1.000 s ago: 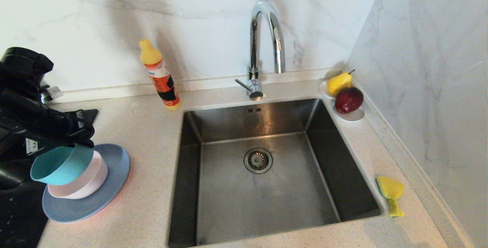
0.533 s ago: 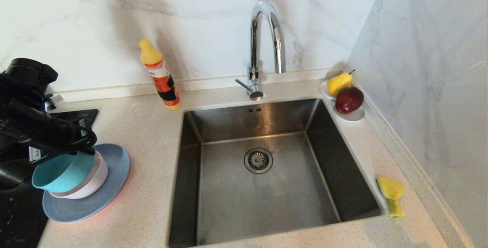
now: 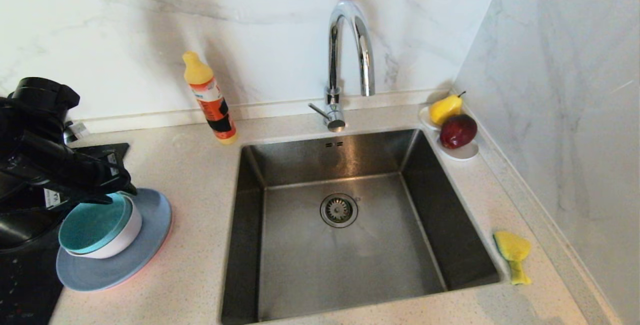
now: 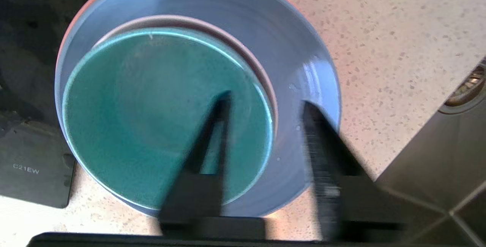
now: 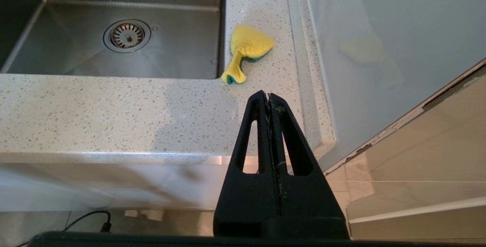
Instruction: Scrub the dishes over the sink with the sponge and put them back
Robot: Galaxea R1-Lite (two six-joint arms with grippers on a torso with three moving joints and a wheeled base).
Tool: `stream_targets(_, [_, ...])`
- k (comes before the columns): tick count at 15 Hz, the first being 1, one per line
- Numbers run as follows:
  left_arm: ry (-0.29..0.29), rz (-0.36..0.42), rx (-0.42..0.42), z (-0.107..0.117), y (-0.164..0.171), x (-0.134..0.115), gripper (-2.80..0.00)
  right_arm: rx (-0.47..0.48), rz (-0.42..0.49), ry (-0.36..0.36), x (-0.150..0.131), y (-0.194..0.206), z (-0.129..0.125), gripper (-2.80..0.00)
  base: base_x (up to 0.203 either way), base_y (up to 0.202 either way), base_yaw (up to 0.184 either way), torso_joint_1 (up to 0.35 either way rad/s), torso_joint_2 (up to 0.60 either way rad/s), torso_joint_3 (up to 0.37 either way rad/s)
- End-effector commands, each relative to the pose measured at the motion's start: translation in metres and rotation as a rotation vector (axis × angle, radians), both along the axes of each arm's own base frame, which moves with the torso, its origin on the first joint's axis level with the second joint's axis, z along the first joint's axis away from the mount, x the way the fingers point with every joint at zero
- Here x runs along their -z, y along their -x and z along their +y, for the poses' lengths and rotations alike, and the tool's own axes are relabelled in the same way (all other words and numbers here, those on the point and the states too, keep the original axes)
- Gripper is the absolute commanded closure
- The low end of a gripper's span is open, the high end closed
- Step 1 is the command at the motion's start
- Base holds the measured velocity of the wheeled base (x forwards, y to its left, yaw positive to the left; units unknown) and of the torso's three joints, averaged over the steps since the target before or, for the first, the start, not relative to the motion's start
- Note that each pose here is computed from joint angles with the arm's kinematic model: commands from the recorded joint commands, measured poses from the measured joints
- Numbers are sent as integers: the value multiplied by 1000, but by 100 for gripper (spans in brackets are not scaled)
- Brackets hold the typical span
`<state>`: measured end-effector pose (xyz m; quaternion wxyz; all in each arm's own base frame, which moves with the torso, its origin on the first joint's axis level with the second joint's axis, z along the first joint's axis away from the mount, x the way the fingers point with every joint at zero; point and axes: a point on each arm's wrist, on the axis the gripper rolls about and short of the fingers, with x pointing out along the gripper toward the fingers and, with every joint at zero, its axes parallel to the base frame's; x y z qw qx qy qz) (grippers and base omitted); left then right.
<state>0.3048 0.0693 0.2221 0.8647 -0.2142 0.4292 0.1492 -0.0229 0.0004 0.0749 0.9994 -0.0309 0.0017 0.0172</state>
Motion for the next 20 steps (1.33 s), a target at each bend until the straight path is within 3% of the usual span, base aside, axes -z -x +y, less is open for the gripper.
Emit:
stream_targets(1, [-3,-35,-3,0,2,-10,-280,-1,0,1,0,0,0,0,0,0,0,0,0,0])
stream_targets(3, [-17,-144,-7,-1,9,-39,-280,-1,-1,1,0,0,0,0,0,0,0,0,0,0])
stream_targets(4, [-25,-209,-1,-3,16,-57,0,-1,-1,1,0,0,0,0,0,0,0,0,0,0])
stream_targets(6, [-50,-310,25,-5,20,-81,0,-1,-1,1,0,0,0,0,0,0,0,0,0,0])
stream_targets(8, [-158,-470,97,-4,7,-96,0,-1,-1,1,0,0,0,0,0,0,0,0,0,0])
stream_targets(10, [-303,-605,255,-16,-7,-98,0,-1,-1,1,0,0,0,0,0,0,0,0,0,0])
stream_targets(12, [-371,-677,379,-40,-1,-94,0,-1,0,1,0,0,0,0,0,0,0,0,0,0])
stream_targets(15, [-414,-825,431,-62,71,-113,0,-1,-1,1,0,0,0,0,0,0,0,0,0,0])
stream_targets(17, [-449,-931,413,-67,145,-120,0,-1,-1,1,0,0,0,0,0,0,0,0,0,0])
stream_targets(20, [-511,-1071,345,-70,253,-96,0,-1,-1,1,0,0,0,0,0,0,0,0,0,0])
